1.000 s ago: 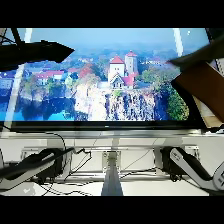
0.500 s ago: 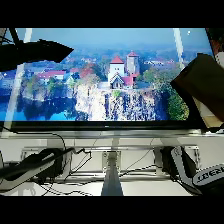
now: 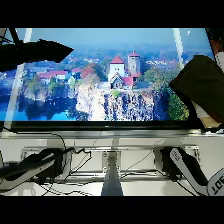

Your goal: Fold the clothes and pants, and hang the long-sleeved shirts on hangers.

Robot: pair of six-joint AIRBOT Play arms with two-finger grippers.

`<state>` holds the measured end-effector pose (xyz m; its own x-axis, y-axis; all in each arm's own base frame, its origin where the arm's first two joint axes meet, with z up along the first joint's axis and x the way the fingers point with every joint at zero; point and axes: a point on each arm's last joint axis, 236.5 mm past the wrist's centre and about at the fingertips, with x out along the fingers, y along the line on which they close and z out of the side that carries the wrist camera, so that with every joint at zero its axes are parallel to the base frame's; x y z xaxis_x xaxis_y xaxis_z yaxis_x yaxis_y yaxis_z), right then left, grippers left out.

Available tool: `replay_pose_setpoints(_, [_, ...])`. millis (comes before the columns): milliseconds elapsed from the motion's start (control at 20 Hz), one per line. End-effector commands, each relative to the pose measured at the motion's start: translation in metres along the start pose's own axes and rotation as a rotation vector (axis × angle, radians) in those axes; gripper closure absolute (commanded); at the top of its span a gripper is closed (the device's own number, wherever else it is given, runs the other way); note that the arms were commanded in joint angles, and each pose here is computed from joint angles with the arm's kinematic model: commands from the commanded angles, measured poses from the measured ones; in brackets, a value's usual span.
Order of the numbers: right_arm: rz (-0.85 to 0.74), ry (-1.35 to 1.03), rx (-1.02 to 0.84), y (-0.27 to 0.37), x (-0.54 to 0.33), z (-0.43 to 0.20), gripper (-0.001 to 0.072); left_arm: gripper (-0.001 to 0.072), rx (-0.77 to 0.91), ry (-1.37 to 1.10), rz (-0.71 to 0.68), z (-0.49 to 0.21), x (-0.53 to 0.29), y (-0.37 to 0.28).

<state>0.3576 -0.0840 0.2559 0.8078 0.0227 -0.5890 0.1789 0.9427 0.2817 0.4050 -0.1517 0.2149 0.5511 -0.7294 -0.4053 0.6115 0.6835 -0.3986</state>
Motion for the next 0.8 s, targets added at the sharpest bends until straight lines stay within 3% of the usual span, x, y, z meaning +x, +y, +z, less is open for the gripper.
replay_pose_setpoints(0, [0.287, 0.061, -0.185, 0.129, 0.048, -0.024, 0.0656, 0.0016, 0.000, -0.001, 0.001, 0.000, 0.000, 0.000])
replay_pose_setpoints(200, [0.466, 0.009, -0.409, 0.248, 0.080, -0.058, 0.0656, 0.0016, 0.000, -0.001, 0.001, 0.000, 0.000, 0.000])
replay_pose_setpoints(350, [0.484, -0.012, -0.687, 0.281, 0.092, -0.088, 0.0694, 0.0016, 0.000, -0.002, 0.001, 0.000, 0.000, 0.000])
replay_pose_setpoints(750, [0.476, -0.011, -0.722, 0.284, 0.094, -0.093, 0.0694, 0.0016, 0.000, -0.001, 0.001, 0.000, 0.000, 0.000])
